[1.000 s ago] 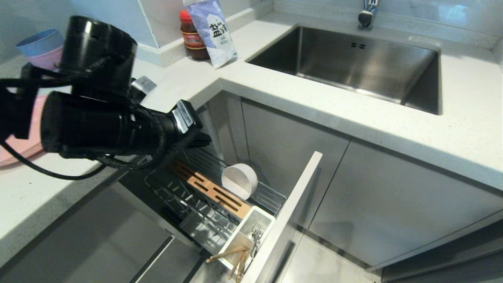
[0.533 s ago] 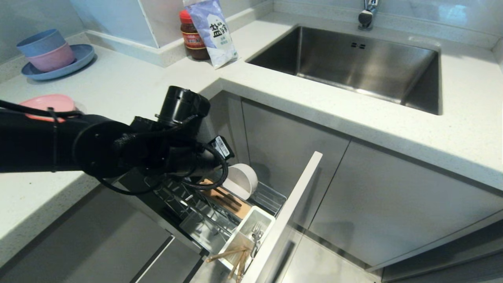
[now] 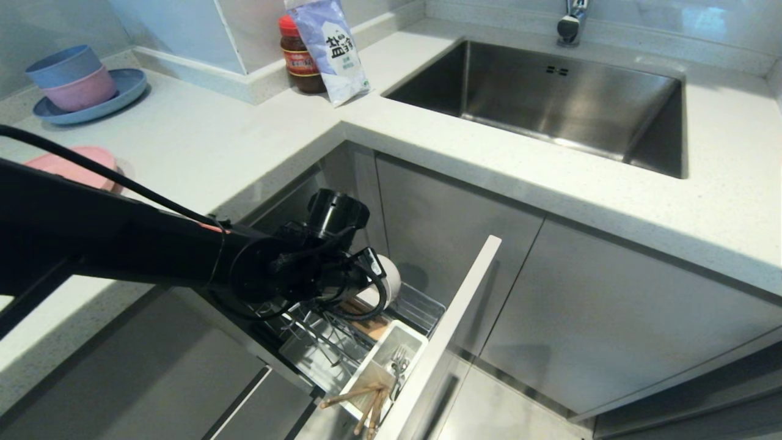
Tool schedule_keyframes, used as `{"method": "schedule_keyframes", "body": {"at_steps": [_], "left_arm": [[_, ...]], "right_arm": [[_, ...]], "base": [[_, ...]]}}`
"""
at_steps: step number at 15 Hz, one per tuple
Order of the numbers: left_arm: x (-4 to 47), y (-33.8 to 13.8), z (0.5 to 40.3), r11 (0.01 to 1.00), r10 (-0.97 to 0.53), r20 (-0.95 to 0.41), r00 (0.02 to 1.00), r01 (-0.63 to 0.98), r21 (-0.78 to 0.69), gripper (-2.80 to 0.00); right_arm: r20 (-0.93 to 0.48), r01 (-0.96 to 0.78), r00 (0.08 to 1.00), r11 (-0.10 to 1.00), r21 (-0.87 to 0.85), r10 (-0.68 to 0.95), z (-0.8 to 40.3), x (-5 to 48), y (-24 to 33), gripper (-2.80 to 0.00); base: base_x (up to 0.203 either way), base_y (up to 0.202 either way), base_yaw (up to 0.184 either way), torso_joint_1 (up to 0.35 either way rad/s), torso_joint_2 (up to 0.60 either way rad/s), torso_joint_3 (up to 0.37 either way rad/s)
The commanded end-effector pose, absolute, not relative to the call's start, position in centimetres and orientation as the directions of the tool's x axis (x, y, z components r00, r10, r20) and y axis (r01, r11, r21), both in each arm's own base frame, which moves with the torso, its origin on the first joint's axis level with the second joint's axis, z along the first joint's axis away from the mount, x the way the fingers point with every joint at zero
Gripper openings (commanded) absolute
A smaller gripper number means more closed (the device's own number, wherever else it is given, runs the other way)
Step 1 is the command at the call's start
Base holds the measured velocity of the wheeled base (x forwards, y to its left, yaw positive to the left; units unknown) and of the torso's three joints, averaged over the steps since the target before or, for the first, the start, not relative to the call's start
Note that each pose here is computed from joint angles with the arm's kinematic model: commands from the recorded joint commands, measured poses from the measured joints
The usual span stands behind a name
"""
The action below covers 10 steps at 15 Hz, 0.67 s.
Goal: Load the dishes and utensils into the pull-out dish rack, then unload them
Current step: Take the bowl out of the cupboard
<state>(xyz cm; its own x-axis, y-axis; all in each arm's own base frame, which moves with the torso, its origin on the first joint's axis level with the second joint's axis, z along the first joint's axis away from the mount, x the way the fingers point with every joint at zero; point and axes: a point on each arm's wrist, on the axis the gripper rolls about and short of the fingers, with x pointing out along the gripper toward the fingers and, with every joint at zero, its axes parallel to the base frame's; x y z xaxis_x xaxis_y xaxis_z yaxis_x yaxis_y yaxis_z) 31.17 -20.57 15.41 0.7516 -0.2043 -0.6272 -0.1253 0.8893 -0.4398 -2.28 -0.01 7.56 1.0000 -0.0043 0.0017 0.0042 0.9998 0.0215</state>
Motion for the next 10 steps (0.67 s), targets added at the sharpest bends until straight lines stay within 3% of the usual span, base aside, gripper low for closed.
{"method": "schedule_keyframes", "body": {"at_steps": [1,10], "left_arm": [[32.2,-21.2,14.0,0.891,-0.198,-0.637,0.745,-0.134,-0.433,0.0],[35.5,-23.2,12.9,0.892,-0.224,-0.565,0.794,-0.067,-0.447,0.0]], "right_arm": [[0.003,0.005,1.0,1.0,0.021,-0.005,7.5,-2.3,0.0,-2.8],[0.003,0.005,1.0,1.0,0.021,-0.005,7.5,-2.3,0.0,-2.8]], "base": [[0.0,0.0,0.0,0.0,0.0,0.0],[0.0,0.0,0.0,0.0,0.0,0.0]]}}
